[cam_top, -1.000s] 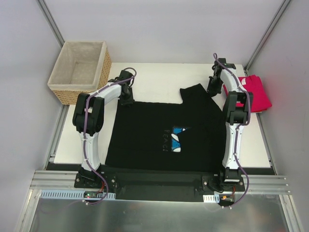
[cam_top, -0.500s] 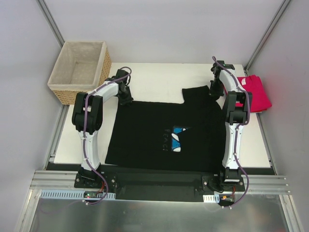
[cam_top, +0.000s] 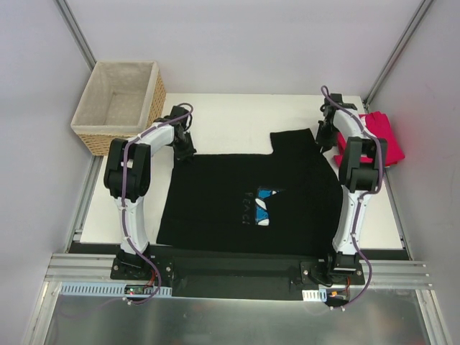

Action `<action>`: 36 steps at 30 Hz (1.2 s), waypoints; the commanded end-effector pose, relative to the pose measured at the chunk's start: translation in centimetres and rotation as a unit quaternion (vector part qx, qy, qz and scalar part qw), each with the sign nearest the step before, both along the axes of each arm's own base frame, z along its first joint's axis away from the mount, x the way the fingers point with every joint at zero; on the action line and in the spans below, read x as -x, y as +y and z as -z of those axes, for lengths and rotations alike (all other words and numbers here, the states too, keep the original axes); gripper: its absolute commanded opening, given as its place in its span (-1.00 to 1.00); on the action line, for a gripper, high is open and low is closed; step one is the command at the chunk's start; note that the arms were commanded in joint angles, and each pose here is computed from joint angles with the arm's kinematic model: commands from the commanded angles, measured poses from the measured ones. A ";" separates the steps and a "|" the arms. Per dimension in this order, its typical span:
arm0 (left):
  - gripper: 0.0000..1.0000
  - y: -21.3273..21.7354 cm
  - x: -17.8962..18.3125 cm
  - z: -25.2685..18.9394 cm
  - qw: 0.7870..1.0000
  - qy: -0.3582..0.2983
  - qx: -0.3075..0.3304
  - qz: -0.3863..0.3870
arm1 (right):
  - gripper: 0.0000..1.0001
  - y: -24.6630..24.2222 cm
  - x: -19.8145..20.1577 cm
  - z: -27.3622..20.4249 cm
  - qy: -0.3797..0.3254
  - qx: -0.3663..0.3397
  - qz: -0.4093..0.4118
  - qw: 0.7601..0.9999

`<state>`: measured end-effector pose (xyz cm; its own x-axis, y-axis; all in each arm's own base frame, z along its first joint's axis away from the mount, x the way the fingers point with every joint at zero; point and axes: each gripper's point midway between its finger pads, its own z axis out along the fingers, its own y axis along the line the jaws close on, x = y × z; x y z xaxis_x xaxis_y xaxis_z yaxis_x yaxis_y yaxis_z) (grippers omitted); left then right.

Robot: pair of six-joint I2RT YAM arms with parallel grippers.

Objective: Fold and stack the t-shirts

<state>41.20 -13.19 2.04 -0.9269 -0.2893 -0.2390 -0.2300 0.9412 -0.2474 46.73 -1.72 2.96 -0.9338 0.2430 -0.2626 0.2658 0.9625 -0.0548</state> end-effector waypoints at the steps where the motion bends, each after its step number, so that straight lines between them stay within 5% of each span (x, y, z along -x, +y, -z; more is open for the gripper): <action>1: -1.00 1.2 2.4 -1.3 1.000 0.019 -0.008 0.010 | -0.44 2.3 -4.8 -9.6 -0.220 -0.093 -0.026 0.971; 4: -1.00 1.3 2.0 -2.7 1.000 -0.005 -0.009 0.016 | -0.24 2.1 -5.8 -11.6 -0.248 -0.103 -0.021 0.963; 14: -1.00 1.2 1.8 -7.5 0.998 -0.064 0.003 0.022 | -0.22 1.7 -3.2 -12.8 -0.206 -0.098 -0.037 0.973; 23: -1.00 0.9 3.5 -11.9 0.993 -0.112 0.030 0.032 | -0.25 3.7 -0.3 -6.9 -0.105 -0.157 -0.060 0.980; 28: -1.00 0.6 3.3 -15.8 0.985 -0.160 0.049 0.034 | -0.81 4.0 -0.2 -4.5 -0.070 -0.170 -0.044 0.982; 36: -1.00 -0.2 2.8 -19.1 0.978 -0.188 0.082 0.031 | -0.97 2.4 0.6 -2.7 -0.005 -0.124 -0.027 0.992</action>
